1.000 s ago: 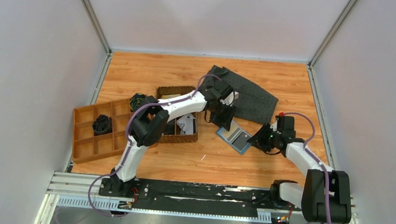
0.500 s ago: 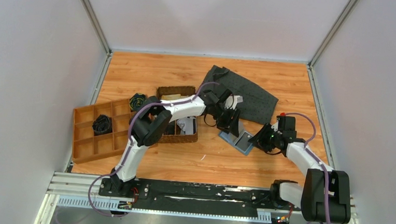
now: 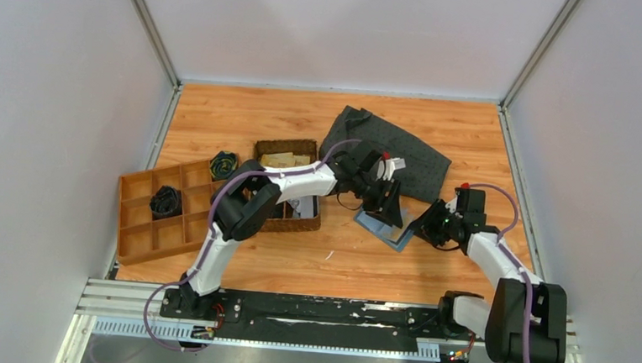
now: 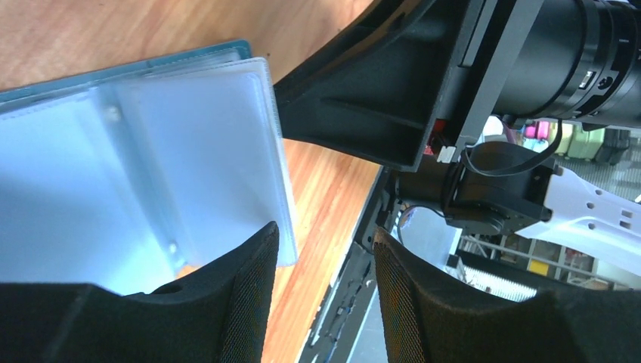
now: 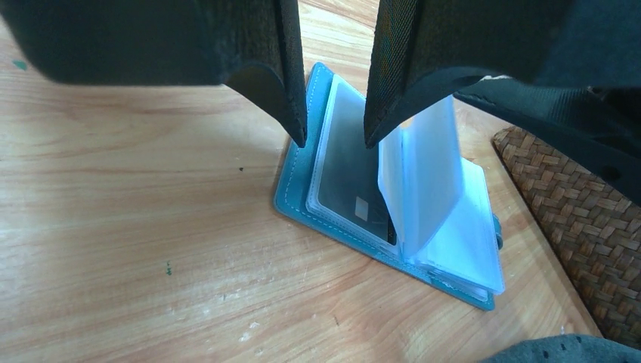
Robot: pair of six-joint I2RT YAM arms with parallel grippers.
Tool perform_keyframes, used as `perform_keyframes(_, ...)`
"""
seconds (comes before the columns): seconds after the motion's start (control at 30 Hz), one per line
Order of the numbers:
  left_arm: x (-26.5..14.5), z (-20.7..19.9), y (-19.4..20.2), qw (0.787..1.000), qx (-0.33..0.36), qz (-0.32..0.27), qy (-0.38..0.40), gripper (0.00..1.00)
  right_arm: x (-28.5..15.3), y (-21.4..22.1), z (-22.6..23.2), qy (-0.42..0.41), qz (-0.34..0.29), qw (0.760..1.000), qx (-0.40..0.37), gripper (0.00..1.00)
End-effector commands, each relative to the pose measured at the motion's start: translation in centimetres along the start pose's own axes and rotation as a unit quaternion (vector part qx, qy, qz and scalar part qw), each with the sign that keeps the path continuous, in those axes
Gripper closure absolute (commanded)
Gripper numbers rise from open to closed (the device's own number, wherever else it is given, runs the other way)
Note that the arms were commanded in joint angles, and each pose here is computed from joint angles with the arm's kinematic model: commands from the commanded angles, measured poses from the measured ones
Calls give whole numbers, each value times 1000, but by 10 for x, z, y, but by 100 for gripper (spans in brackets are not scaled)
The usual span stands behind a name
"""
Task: Take the credit cards out of the card holder
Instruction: Remove the credit card from the card holder.
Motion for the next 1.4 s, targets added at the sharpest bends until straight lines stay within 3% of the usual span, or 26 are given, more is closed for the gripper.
perform_keyframes(0.0, -6, -33, -6, 999, 27, -1, 40, 49, -8, -1, -2, 2, -2, 1000, 1, 64)
perform_keyframes(0.27, -20, -26, -13, 999, 40, -13, -29, 49, -18, -8, 6, -6, -24, 1000, -9, 64)
perform_keyframes(0.63, -31, 18, -13, 995, 0, -12, -101, 49, -35, -11, 12, 0, -57, 998, -24, 62)
perform_keyframes(0.77, -45, 33, -13, 984, -3, -12, -178, 50, -34, -11, 20, -34, -46, 998, -30, 61)
perform_keyframes(0.93, -76, 13, -27, 964, 52, -89, -245, 50, -23, -8, 21, -54, -12, 998, -30, 60)
perform_keyframes(1.07, -85, -9, -30, 963, 78, -144, -214, 50, -10, -4, 17, -56, 21, 998, -19, 63)
perform_keyframes(1.2, -58, -19, -20, 990, 68, -86, -93, 50, -3, -3, 18, -67, 33, 997, -15, 63)
perform_keyframes(1.37, -28, -10, -15, 996, 27, -69, -42, 50, -1, -3, 15, -62, 32, 998, -13, 63)
Point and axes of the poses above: each gripper's point midway between its finger pads, its own x axis out along the fingers, its own z axis along the line the jaws close on, y = z × x, the point moved 7 cm from there along -x, back along the fingers, and after that the axes turned 3 degrees about x, right-handed, at the moved point
